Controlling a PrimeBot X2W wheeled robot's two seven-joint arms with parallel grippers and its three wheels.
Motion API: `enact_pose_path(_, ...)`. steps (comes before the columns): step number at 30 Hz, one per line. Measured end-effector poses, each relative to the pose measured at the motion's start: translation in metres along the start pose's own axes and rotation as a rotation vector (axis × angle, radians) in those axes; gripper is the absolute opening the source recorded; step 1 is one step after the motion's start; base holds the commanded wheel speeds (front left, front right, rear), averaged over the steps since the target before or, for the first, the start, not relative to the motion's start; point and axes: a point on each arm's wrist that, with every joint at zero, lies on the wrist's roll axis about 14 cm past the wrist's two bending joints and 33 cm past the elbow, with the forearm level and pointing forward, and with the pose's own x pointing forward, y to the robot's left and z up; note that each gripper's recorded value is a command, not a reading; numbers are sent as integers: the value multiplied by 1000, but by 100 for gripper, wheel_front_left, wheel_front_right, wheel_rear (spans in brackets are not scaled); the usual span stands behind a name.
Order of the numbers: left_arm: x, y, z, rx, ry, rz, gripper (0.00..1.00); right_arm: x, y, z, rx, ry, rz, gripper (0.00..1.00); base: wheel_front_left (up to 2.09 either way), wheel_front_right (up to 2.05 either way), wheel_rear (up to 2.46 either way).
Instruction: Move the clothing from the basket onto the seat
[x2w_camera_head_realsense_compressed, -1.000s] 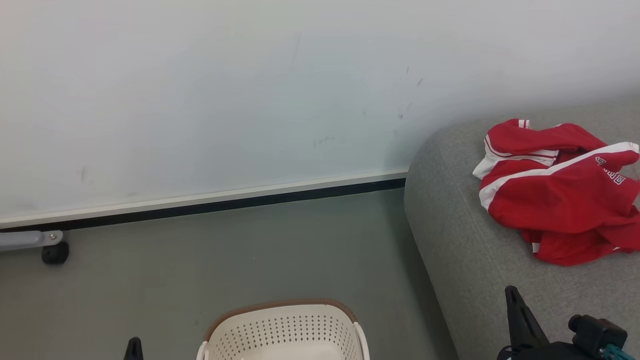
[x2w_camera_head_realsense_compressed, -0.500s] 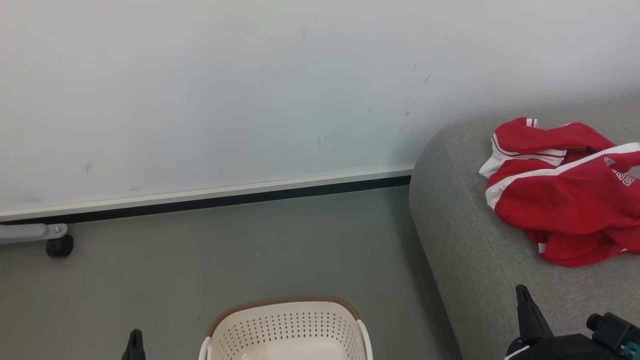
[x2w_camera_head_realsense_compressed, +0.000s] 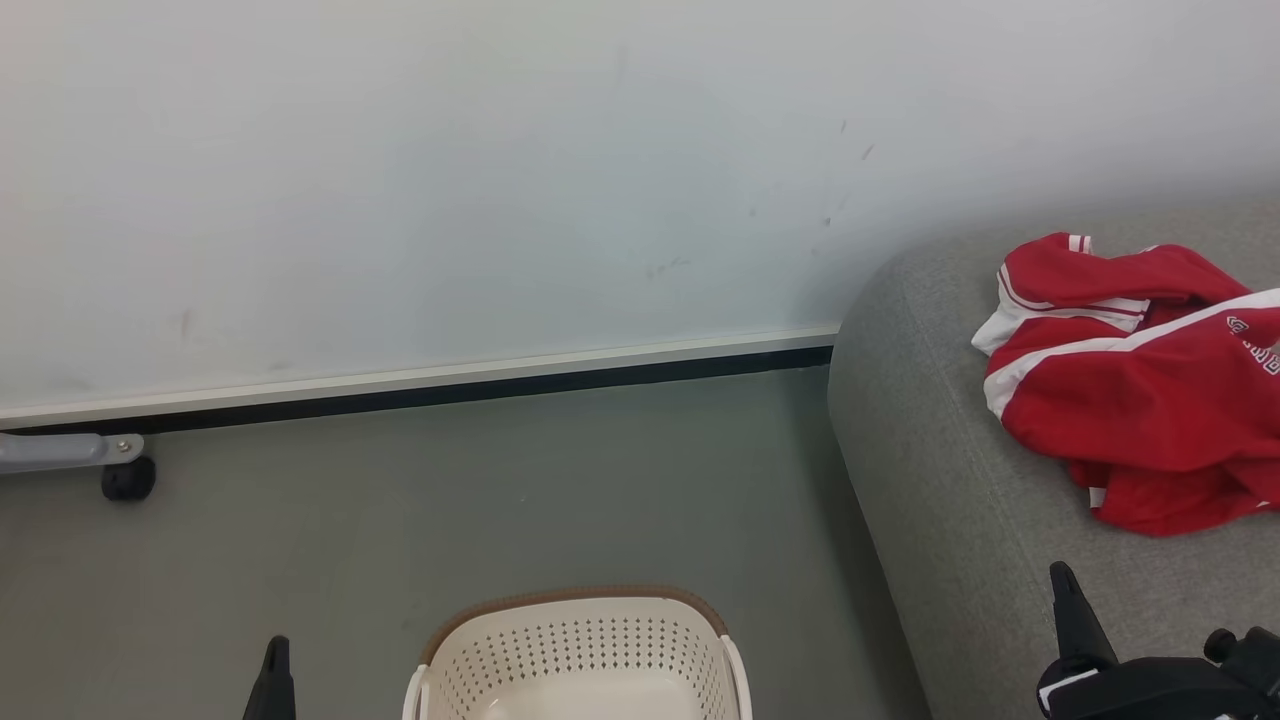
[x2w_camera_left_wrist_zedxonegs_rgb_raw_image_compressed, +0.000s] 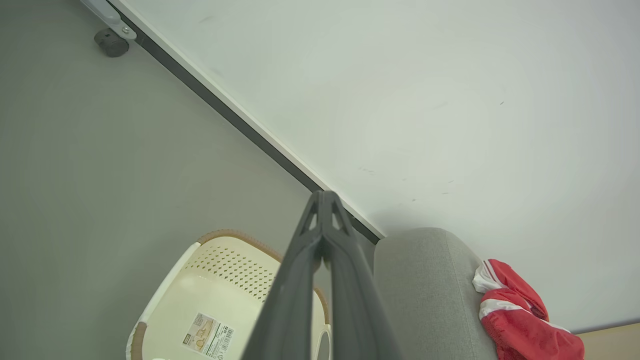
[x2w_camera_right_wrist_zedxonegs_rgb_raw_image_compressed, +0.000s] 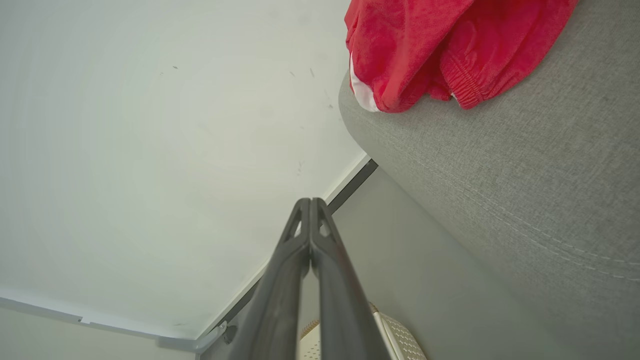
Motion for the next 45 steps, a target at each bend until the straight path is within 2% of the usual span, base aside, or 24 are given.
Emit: enact_pose_path(45,24,-26,17,-622,19,-132,0,20,-3,13,668,-14,42,0,0,0,0)
